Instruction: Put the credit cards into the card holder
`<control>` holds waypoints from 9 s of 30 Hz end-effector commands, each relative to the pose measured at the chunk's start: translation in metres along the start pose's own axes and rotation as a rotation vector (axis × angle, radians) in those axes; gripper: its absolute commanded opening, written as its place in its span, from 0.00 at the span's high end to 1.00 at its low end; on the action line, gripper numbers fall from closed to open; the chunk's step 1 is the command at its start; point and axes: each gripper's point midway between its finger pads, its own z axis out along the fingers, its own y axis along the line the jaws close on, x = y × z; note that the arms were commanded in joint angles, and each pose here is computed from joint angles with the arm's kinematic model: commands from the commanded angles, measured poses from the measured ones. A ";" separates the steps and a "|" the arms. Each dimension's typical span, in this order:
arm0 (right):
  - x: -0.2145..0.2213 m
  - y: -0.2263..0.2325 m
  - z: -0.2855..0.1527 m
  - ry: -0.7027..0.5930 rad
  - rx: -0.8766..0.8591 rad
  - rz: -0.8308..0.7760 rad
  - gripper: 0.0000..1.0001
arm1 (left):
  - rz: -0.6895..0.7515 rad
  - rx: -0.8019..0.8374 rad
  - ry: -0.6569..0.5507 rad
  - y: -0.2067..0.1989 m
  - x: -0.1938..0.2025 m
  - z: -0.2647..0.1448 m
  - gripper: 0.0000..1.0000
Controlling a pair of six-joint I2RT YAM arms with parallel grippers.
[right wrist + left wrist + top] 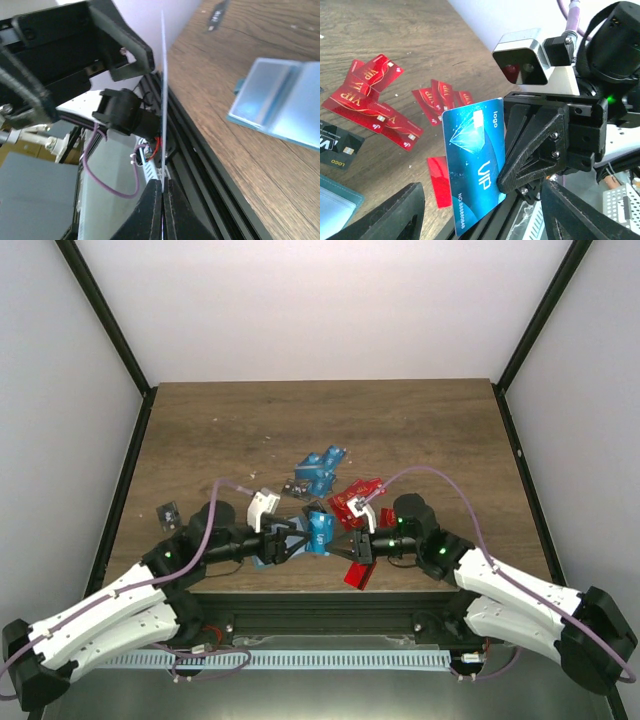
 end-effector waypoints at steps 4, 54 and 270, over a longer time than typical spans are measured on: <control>-0.015 0.050 -0.003 0.018 -0.207 -0.226 0.99 | 0.004 0.109 0.013 -0.016 0.011 -0.009 0.39; -0.051 -0.108 0.083 0.115 0.334 0.110 0.34 | -0.488 -0.468 -0.189 0.164 0.048 -0.023 0.96; -0.001 -0.123 0.130 0.230 0.163 0.333 0.43 | -0.478 -0.564 0.274 0.200 0.132 0.021 0.96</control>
